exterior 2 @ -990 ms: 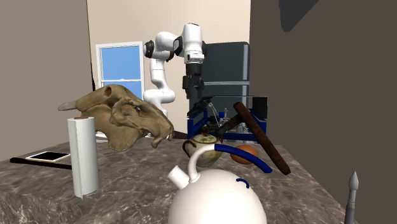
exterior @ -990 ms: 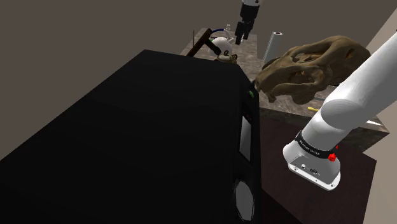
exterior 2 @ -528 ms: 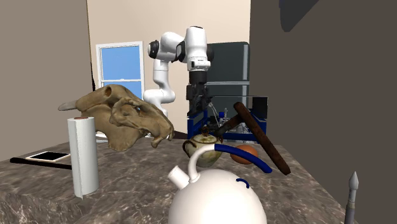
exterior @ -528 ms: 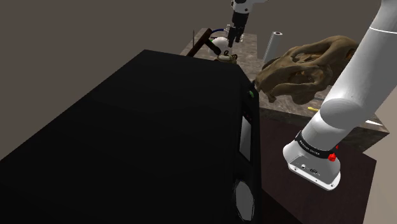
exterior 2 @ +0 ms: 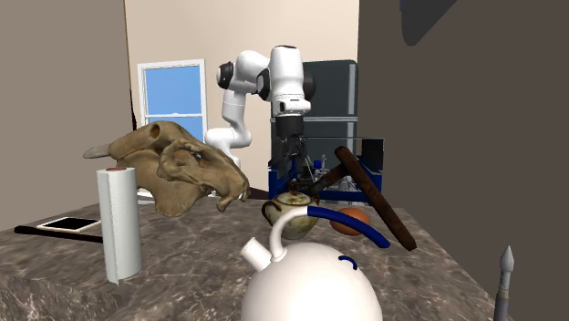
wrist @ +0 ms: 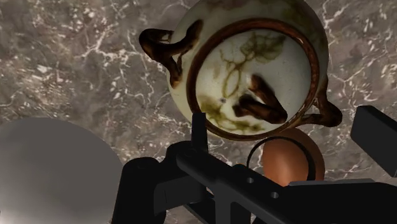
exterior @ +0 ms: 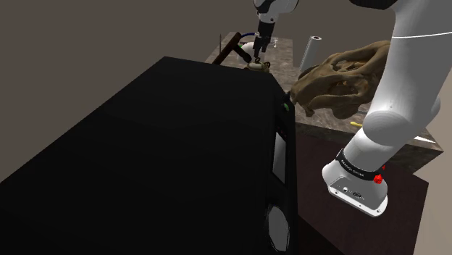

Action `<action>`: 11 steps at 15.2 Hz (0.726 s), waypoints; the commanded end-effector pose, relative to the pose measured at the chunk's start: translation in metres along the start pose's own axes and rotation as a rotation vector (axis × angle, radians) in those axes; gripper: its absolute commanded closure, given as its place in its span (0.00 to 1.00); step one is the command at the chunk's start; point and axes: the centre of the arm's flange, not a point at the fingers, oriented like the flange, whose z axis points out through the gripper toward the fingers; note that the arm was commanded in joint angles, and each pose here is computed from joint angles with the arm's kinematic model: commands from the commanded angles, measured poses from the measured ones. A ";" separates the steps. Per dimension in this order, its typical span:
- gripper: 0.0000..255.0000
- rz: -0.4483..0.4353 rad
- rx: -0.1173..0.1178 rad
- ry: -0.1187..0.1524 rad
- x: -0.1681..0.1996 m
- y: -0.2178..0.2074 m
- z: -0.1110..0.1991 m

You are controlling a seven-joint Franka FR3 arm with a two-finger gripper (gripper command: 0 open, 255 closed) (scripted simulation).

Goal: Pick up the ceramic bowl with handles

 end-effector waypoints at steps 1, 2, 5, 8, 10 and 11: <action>0.00 -0.001 0.000 0.001 0.002 0.002 0.011; 0.00 -0.001 0.000 0.001 0.001 0.002 0.016; 0.00 -0.001 0.000 0.001 0.000 0.002 0.035; 1.00 -0.001 0.000 0.001 0.000 0.002 0.035; 1.00 -0.001 0.000 0.001 0.000 0.002 0.035; 1.00 -0.001 0.000 0.001 0.000 0.002 0.035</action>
